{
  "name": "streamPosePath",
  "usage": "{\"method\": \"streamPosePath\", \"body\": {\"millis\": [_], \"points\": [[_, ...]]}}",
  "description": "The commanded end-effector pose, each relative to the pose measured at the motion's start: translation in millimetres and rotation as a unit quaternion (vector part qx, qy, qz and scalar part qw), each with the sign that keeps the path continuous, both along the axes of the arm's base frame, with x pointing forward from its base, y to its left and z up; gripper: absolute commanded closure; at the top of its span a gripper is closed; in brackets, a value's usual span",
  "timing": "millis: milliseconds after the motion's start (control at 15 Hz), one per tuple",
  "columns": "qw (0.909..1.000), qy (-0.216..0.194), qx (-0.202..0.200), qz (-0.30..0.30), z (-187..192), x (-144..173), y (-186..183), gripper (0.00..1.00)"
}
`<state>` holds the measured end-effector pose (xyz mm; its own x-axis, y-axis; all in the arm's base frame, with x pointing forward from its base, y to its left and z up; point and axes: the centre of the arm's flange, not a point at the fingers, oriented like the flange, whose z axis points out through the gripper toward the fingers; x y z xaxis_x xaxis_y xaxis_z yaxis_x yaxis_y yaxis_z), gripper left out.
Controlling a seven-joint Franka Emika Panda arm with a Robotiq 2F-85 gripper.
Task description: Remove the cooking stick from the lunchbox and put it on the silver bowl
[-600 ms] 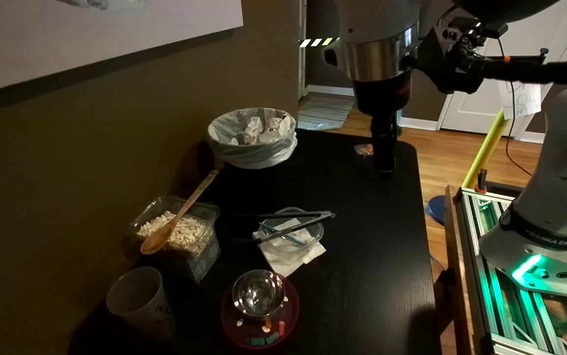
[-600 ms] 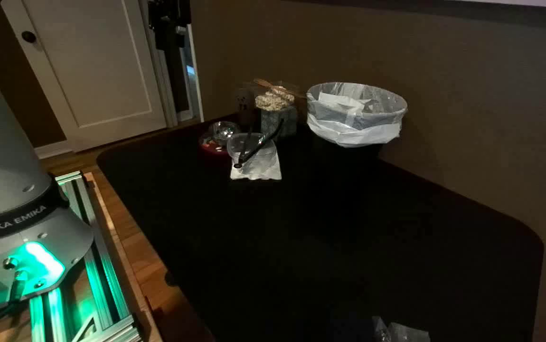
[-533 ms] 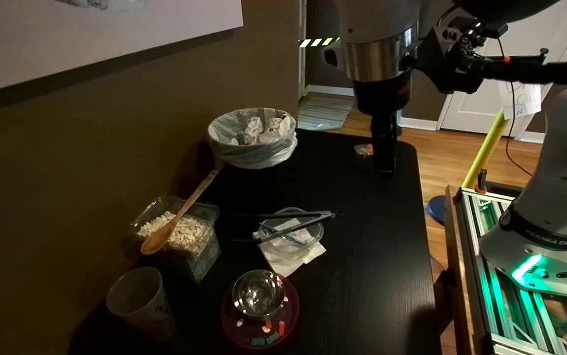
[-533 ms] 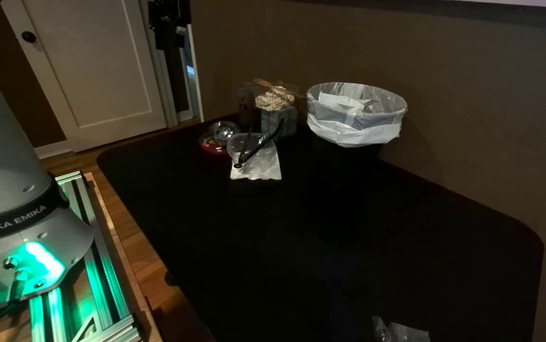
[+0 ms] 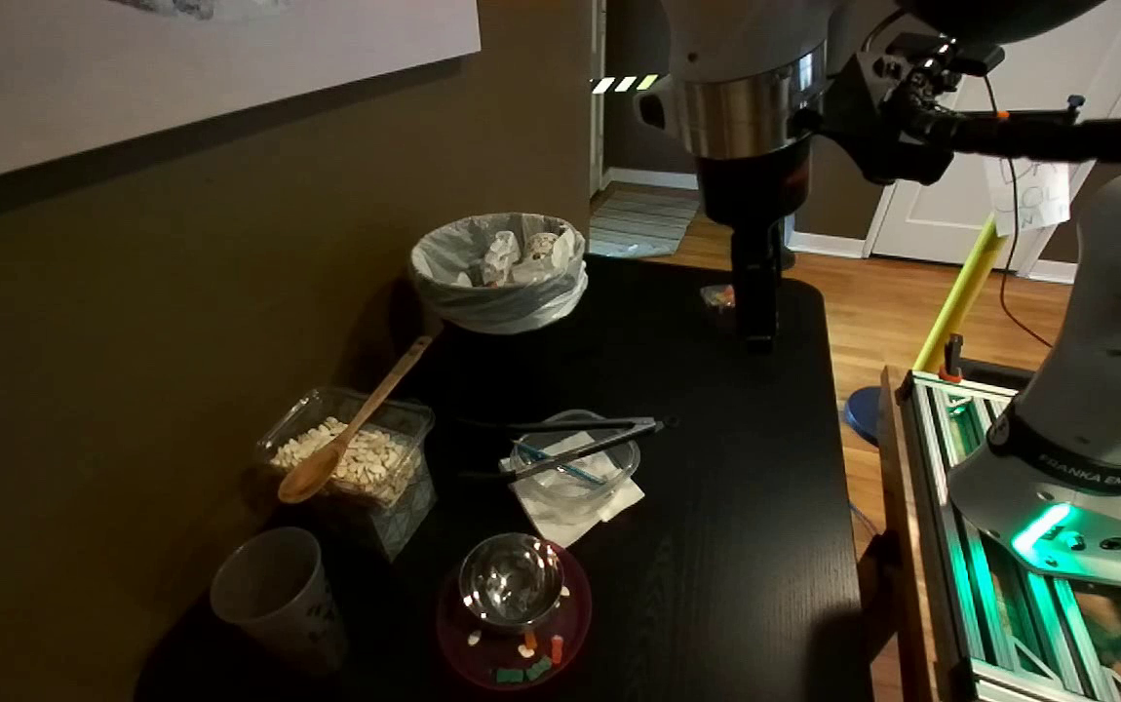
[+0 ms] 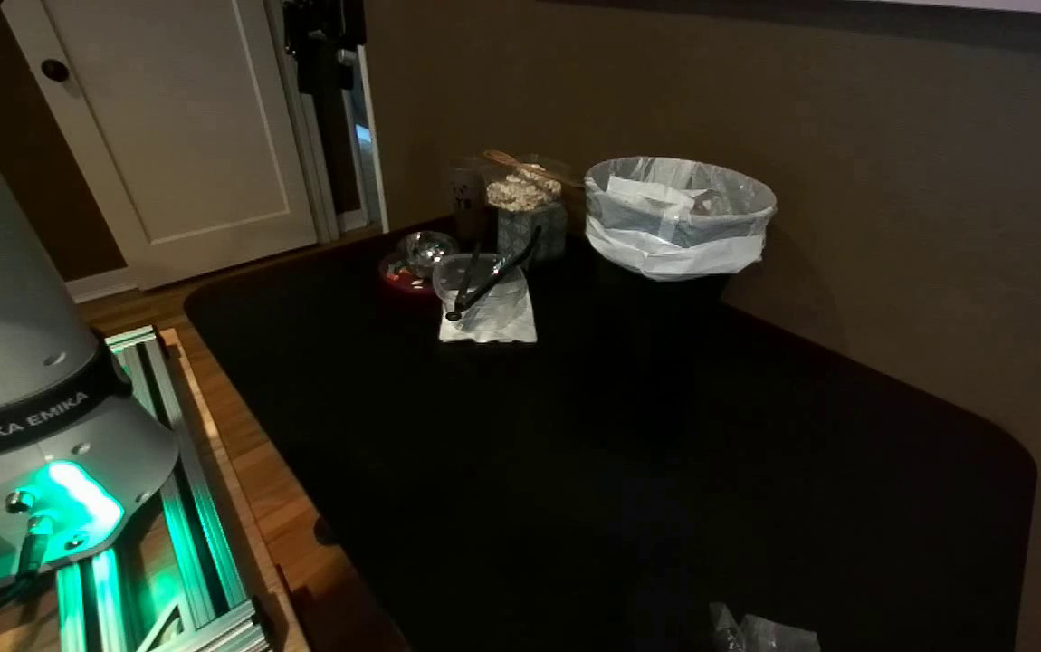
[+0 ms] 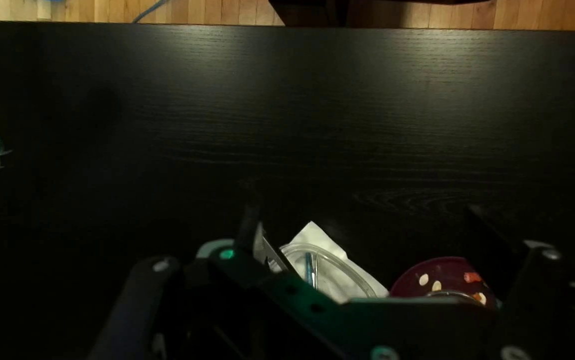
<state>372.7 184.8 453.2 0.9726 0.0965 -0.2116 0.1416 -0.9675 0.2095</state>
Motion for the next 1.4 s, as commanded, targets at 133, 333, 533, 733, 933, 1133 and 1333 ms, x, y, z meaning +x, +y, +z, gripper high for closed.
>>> {"method": "streamPosePath", "body": {"millis": [133, 333, 533, 733, 933, 1133, 1333], "points": [[0.9921, -0.094, 0.004, 0.084, 24.6, 47.9, 20.9, 0.0], [0.9879, -0.121, -0.039, 0.089, 34.5, 99.5, 36.3, 0.0], [0.993, -0.11, -0.005, 0.041, 44.9, 145.4, 48.9, 0.0], [0.993, -0.098, 0.062, 0.016, 50.4, 177.9, 57.1, 0.0], [0.9913, -0.111, 0.066, 0.021, 44.3, 166.5, 46.2, 0.0], [0.9908, -0.109, 0.078, 0.018, 46.8, 175.2, 49.0, 0.0], [0.9782, -0.136, 0.094, 0.126, 42.6, 165.6, 46.1, 0.0]]}}
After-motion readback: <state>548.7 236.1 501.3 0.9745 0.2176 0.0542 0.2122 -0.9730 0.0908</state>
